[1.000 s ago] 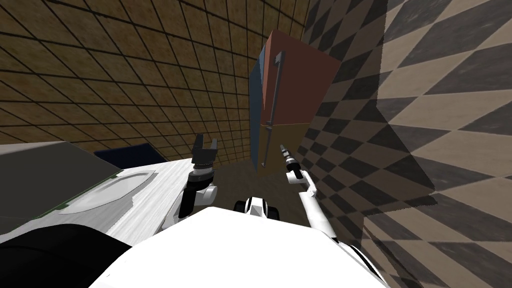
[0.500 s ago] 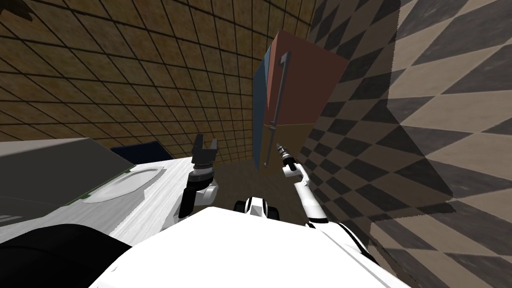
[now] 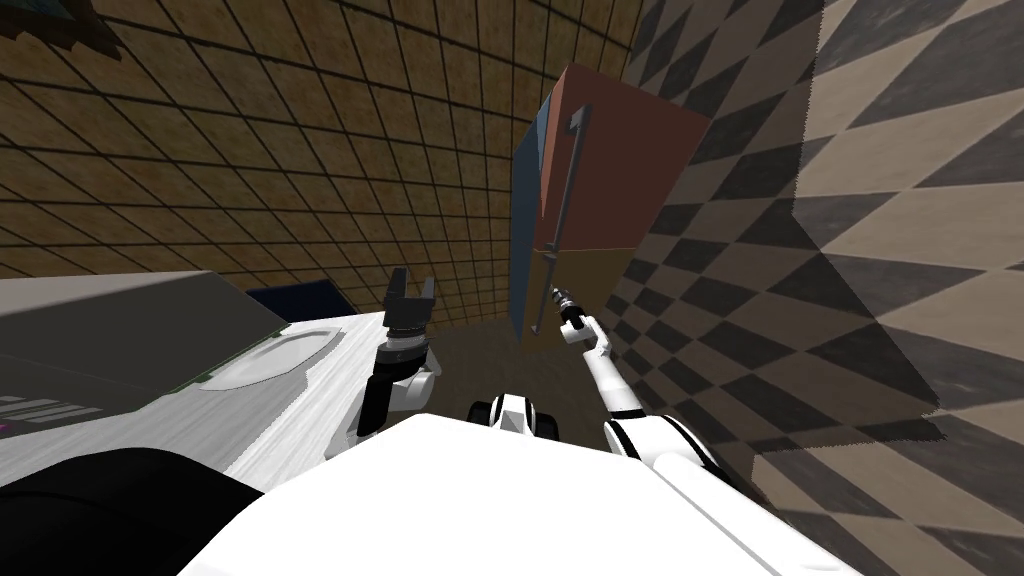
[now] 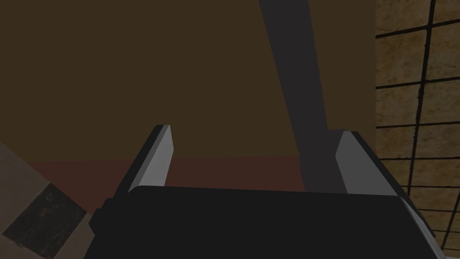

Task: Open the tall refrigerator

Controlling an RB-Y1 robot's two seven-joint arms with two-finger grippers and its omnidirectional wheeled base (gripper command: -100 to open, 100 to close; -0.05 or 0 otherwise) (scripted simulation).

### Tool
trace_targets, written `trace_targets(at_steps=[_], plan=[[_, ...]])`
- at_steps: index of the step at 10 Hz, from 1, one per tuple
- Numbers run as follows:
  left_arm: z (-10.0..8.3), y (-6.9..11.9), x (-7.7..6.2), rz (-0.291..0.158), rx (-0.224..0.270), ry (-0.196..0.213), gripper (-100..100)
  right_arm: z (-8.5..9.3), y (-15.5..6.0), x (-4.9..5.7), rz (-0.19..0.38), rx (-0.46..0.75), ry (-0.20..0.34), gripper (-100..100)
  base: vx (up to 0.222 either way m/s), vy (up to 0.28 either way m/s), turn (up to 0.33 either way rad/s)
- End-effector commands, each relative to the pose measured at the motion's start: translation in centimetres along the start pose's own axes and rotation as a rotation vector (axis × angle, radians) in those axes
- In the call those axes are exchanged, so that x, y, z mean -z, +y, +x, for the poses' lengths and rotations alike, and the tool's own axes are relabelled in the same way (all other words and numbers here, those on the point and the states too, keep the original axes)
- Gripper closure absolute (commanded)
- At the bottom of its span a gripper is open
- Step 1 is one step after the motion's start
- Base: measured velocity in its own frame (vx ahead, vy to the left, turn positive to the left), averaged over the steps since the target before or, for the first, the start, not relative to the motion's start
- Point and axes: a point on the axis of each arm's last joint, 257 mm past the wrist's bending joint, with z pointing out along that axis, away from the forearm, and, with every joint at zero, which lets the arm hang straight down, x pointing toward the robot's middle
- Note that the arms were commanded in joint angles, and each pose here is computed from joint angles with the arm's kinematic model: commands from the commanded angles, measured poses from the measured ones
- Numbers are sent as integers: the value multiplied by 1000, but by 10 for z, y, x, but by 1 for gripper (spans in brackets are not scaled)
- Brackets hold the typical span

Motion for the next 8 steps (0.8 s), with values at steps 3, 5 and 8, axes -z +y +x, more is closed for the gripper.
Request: trace_targets(at_steps=[3, 5, 8], plan=[[0, 0, 0, 0, 0, 0, 0, 3, 1, -28, 38, 169, 52, -100, -19, 17, 74], [0, 0, 0, 0, 0, 0, 0, 1, 2, -39, 57, 253, 70, -100, -26, 23, 68], [0, 0, 0, 0, 0, 0, 0, -5, -2, -55, 96, 417, 99, -100, -26, 23, 79]])
